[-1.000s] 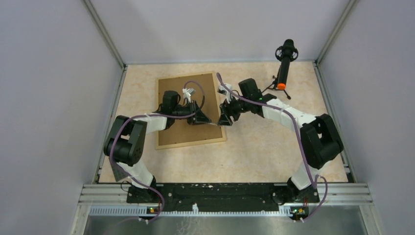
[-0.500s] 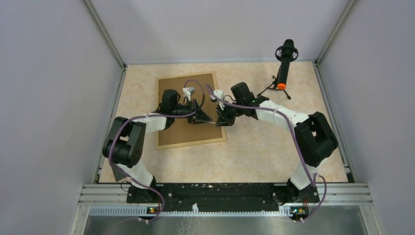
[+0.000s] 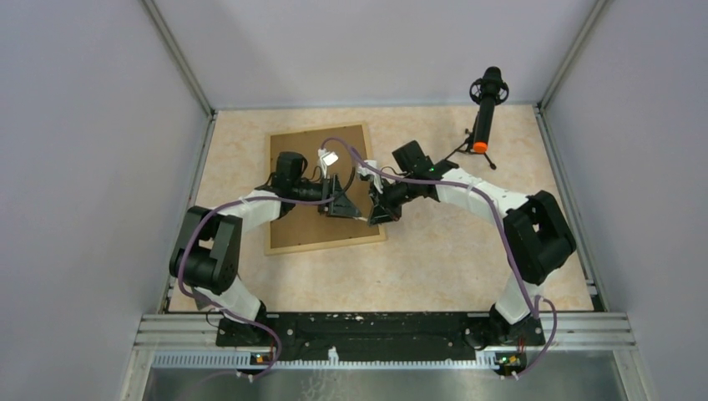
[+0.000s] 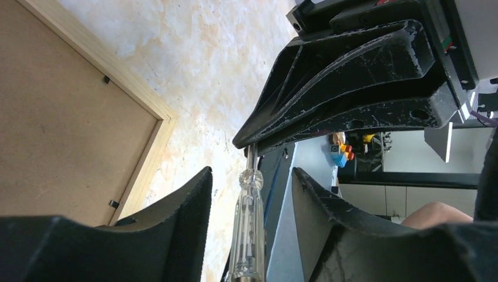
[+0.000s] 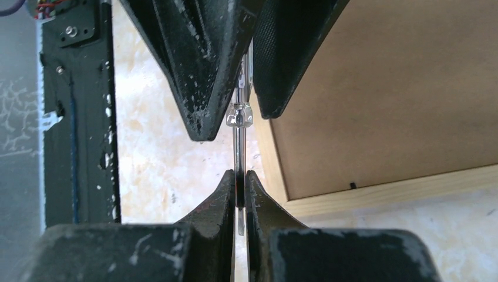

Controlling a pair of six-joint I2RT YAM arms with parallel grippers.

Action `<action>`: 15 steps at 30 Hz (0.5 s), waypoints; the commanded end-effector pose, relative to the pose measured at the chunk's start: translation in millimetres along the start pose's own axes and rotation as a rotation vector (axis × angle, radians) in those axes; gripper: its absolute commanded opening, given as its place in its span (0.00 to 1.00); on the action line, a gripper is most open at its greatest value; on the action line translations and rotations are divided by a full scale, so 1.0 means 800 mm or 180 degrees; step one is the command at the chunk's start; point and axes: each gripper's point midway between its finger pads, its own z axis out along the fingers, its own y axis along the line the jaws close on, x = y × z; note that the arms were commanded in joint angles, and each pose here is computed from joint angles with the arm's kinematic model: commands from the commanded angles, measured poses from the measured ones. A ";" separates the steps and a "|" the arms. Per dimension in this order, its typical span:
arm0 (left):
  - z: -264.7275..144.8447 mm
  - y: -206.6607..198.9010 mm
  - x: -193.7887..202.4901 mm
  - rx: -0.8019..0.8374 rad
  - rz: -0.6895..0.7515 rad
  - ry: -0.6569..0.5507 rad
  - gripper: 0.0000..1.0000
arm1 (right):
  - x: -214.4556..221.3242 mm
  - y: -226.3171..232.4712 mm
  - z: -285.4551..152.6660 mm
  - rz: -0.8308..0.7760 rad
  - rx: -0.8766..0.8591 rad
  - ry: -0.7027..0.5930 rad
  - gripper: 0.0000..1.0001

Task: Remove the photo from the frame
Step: Adjust the screwdriver.

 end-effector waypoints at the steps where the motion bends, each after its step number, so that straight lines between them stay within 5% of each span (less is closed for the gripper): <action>1: -0.002 -0.016 0.001 0.0146 0.0262 0.0090 0.55 | -0.032 0.014 -0.007 -0.0239 -0.0217 -0.0164 0.00; 6: 0.001 -0.012 0.004 0.0114 0.0266 0.0118 0.44 | -0.033 0.015 -0.007 -0.0265 -0.0241 -0.0162 0.00; 11: 0.003 -0.011 0.003 0.0109 0.0252 0.0083 0.11 | -0.034 0.015 -0.007 -0.0266 -0.0250 -0.0160 0.00; 13: 0.003 -0.006 0.003 0.0054 0.0237 0.0046 0.00 | -0.034 0.011 -0.009 -0.0214 -0.0176 -0.0158 0.14; 15: 0.002 0.003 0.001 -0.0039 0.0162 -0.0030 0.00 | -0.033 0.001 -0.016 -0.0038 -0.0039 -0.0180 0.35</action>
